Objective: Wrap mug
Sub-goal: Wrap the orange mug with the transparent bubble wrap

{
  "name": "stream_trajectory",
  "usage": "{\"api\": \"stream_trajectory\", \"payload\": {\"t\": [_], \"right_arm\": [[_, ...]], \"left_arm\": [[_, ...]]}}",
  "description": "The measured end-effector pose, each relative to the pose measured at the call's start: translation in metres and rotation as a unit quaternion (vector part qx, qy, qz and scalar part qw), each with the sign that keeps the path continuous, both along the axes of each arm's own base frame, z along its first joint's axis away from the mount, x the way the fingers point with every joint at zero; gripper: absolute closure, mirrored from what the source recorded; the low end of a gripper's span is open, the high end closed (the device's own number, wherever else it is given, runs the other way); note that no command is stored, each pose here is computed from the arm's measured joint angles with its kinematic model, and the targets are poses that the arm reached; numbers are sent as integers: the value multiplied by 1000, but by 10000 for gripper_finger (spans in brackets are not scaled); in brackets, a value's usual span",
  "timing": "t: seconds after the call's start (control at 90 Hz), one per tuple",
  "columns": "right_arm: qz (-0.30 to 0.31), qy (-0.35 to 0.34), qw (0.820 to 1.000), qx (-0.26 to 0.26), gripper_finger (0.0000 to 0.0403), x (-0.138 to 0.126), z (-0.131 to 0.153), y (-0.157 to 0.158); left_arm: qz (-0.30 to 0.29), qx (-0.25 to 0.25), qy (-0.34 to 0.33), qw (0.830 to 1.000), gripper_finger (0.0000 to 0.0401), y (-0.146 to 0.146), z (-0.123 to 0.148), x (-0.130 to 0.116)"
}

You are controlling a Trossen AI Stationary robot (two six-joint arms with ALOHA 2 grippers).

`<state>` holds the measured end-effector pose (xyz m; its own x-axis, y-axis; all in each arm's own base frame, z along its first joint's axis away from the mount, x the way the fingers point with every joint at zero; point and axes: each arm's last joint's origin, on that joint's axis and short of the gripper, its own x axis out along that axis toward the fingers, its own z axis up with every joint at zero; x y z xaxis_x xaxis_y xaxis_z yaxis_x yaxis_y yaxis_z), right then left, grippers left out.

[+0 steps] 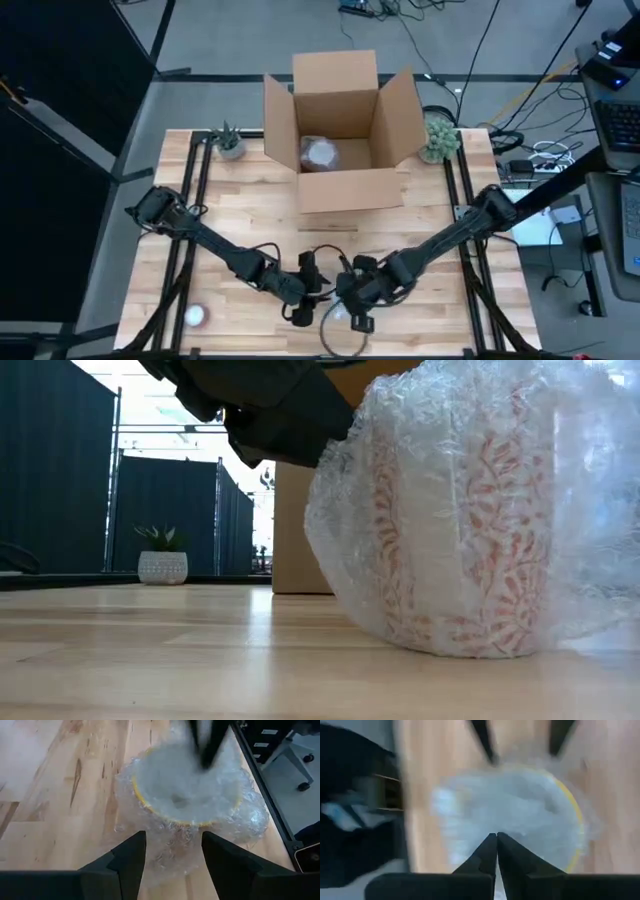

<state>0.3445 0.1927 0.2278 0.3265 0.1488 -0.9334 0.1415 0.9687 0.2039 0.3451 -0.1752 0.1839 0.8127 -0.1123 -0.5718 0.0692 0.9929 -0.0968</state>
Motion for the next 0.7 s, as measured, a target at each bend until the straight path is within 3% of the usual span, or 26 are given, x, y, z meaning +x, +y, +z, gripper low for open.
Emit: {"api": "stream_trajectory", "payload": {"t": [0.322, 0.478, 0.578, 0.7], "right_arm": [[23, -18, 1000, 0, 403, 30, -39, -1], [37, 6, 999, -3, 403, 36, -62, 1], [37, 16, 999, -3, 403, 34, -61, 1], [36, 2, 999, 7, 403, 26, -39, -3]], "left_arm": [[-1, 1, 2, 1000, 218, 0, 0, 0], [-5, 0, 4, 1000, 218, 0, -1, -1], [-5, -1, 3, 1000, 218, 0, -1, 0], [-1, -1, -2, 1000, 218, 1, 0, 1]]}}
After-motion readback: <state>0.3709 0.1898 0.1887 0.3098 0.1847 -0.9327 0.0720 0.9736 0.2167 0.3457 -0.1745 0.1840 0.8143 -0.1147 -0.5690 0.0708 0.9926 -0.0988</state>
